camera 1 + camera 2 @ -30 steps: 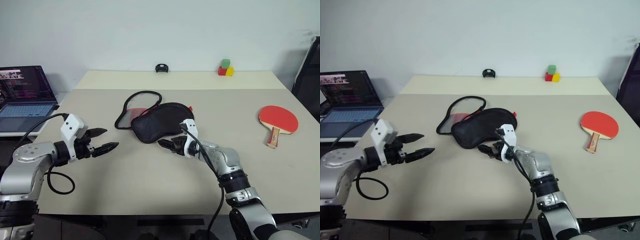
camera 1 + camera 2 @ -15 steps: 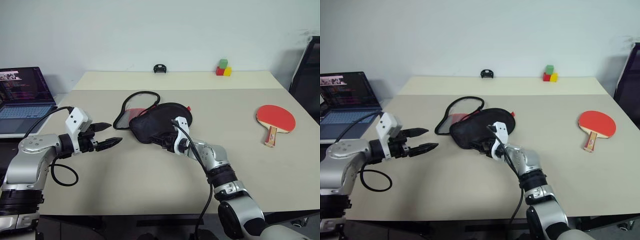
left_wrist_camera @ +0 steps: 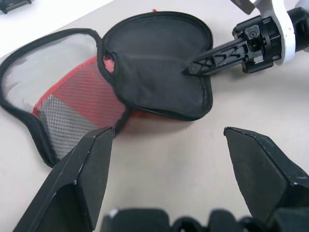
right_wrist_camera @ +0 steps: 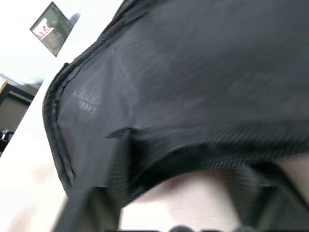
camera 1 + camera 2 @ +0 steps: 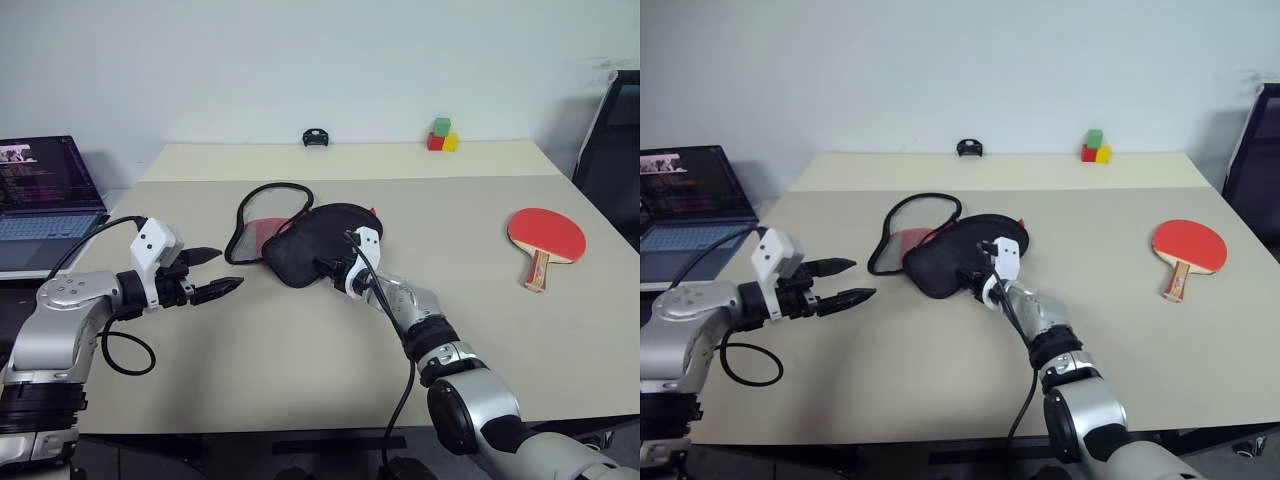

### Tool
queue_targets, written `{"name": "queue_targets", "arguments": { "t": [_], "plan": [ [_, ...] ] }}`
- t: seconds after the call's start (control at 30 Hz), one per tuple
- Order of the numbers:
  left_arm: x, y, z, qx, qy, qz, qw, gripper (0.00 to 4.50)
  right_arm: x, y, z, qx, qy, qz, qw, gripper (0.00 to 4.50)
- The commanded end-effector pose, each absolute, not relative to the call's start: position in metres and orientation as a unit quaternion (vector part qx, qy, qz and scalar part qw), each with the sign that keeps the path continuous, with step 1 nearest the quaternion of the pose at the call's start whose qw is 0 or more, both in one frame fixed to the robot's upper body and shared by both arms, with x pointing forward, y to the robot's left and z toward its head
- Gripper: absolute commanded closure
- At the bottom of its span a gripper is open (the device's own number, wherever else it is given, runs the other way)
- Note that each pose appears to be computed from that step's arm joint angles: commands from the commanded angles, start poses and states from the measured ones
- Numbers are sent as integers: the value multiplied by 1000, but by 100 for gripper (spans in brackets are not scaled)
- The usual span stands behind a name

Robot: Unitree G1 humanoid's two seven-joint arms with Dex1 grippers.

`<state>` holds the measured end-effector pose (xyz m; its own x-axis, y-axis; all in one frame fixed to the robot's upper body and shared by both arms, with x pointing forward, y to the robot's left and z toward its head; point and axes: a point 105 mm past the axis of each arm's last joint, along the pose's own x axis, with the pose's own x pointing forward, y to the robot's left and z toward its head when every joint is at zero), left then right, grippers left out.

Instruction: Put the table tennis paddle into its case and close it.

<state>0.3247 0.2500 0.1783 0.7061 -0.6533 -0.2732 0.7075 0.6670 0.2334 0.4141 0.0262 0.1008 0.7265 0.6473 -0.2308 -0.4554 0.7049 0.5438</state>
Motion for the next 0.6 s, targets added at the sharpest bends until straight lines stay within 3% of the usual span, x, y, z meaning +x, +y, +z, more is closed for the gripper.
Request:
{"name": "queue_targets", "arguments": {
  "t": [0.03,0.13,0.33,0.6],
  "plan": [
    [324,252,189,179,65,-370,909,51,392,83,124,265,204,368,868,340],
    [325,247,187,182,66,-378,905,51,387,86,126,282,211,375,858,443],
    [323,236,182,190,71,-399,894,51,381,84,130,292,222,387,846,447],
    [317,205,187,201,56,-449,869,51,375,17,137,275,239,371,854,447]
  ]
}}
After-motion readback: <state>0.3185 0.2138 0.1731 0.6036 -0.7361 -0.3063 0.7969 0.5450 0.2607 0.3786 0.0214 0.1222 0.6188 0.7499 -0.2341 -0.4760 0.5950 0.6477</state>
